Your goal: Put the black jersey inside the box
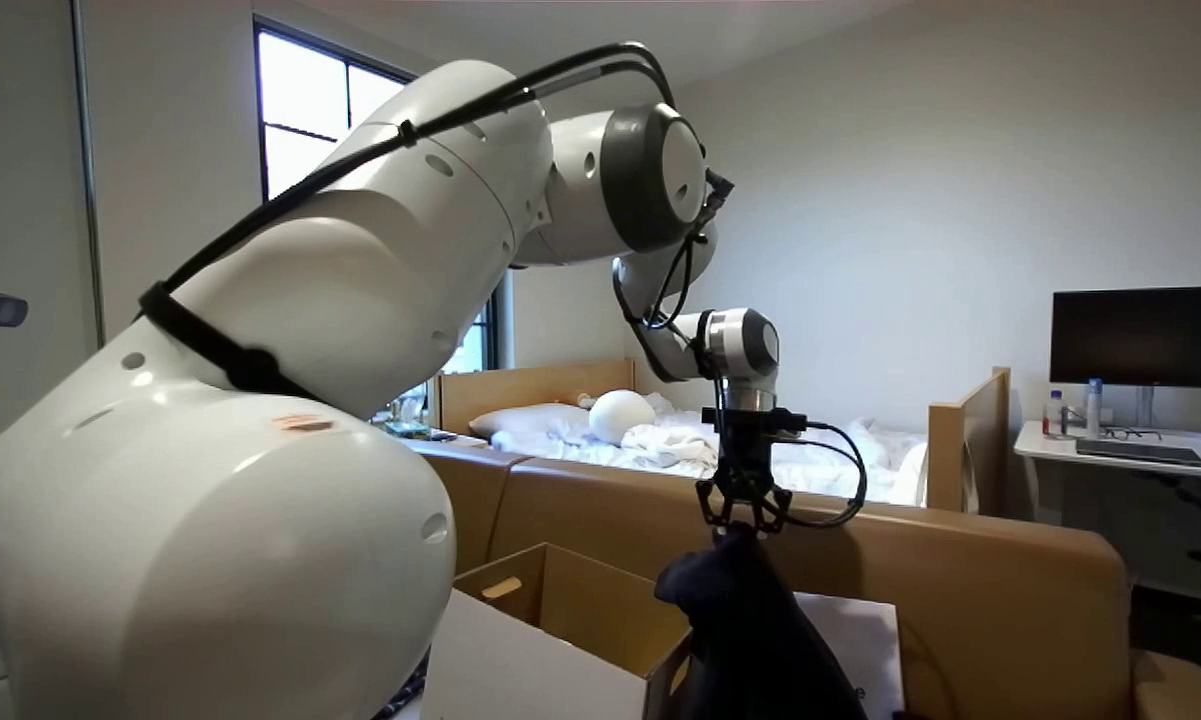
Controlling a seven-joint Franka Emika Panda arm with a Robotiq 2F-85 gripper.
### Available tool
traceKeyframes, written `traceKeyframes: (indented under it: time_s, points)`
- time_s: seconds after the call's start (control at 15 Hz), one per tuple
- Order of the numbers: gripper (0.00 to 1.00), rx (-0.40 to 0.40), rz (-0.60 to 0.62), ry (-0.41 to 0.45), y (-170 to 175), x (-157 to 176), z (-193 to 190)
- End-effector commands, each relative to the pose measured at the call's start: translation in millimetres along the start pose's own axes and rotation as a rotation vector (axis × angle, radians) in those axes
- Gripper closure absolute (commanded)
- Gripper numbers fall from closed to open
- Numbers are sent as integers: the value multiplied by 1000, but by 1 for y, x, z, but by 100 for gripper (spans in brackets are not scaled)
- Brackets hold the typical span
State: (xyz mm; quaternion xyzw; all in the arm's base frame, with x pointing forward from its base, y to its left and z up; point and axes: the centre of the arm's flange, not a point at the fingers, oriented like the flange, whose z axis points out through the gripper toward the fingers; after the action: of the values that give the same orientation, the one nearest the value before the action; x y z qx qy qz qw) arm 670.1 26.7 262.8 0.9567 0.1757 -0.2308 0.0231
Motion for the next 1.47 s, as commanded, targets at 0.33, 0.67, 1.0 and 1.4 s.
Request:
traceKeyframes:
  time_s: [0.33, 0.67, 1.0, 1.4]
  points:
    - [91, -228, 3, 224, -48, -56, -84]
    - [91, -377, 108, 391, -95, -99, -185]
    - [91, -399, 247, 618, -150, -167, -276]
    - [91, -396, 379, 889, -242, -263, -354]
